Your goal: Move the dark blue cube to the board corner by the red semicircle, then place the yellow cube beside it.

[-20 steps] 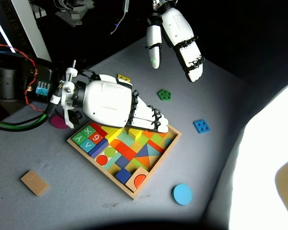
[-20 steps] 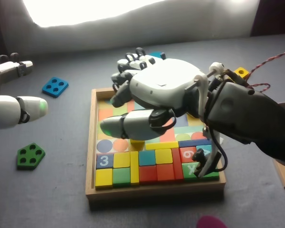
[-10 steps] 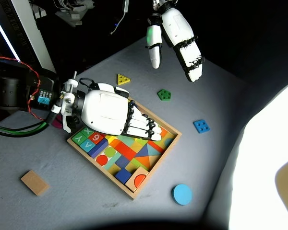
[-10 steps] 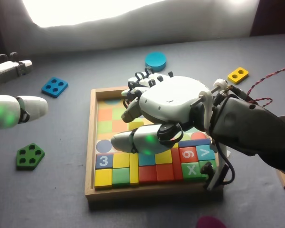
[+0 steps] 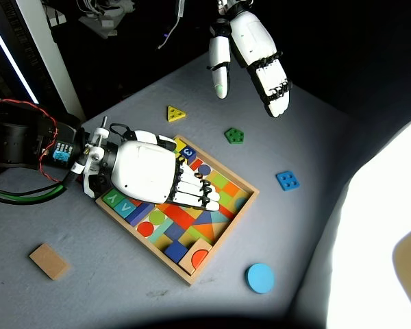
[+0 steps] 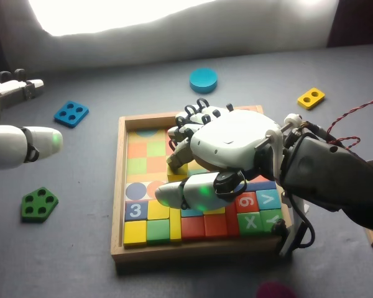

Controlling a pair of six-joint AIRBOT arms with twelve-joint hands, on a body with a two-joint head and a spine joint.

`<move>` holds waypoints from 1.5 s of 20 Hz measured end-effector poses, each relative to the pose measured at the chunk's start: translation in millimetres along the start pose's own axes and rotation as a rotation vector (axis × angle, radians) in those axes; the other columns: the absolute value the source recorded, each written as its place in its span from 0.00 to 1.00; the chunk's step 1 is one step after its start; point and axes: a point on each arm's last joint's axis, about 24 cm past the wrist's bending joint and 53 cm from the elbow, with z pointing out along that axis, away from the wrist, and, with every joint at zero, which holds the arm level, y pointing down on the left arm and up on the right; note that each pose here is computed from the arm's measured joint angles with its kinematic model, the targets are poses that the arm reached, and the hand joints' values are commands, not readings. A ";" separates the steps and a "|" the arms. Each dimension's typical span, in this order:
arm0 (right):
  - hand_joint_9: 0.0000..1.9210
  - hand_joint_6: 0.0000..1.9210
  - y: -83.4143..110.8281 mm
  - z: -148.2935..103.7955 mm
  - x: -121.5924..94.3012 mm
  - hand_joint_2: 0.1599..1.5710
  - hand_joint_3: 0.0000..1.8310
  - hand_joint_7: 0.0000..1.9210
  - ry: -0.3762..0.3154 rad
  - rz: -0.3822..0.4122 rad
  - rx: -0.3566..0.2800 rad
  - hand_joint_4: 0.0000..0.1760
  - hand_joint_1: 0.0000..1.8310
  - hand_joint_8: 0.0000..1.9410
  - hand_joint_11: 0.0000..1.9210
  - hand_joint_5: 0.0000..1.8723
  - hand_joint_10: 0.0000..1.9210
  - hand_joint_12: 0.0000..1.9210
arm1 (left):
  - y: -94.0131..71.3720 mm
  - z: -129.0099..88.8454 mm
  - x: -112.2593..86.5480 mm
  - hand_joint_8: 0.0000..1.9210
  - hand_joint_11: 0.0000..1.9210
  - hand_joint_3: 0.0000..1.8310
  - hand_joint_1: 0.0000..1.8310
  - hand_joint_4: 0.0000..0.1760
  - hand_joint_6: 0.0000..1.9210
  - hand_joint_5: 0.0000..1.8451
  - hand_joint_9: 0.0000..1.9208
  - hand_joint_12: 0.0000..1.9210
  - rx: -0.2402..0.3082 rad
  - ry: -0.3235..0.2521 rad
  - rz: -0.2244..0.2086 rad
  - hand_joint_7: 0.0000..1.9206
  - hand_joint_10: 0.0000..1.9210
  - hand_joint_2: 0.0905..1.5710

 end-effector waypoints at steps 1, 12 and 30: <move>0.02 0.00 -0.7 -0.2 0.4 0.72 0.00 0.11 0.000 -0.007 0.001 0.00 0.00 0.00 0.00 0.36 0.00 0.00 | 0.0 0.0 0.1 0.00 0.00 0.00 0.08 0.03 0.00 0.01 0.03 0.18 0.000 0.000 0.000 0.03 0.00 0.82; 0.00 0.01 -30.4 -7.8 -18.1 0.72 0.00 0.10 -0.030 -0.052 0.054 0.00 0.00 0.00 0.00 0.37 0.00 0.00 | -0.1 0.0 0.0 0.00 0.00 0.00 0.06 0.00 0.00 0.02 0.03 0.17 0.000 0.000 -0.001 0.04 0.00 0.83; 0.00 0.00 -90.4 -18.0 -52.4 0.72 0.00 0.10 -0.081 -0.052 0.159 0.00 0.00 0.01 0.00 0.36 0.00 0.00 | -0.8 0.0 -0.1 0.00 0.00 0.00 0.08 0.02 0.00 0.02 0.04 0.19 0.002 0.000 -0.001 0.04 0.00 0.82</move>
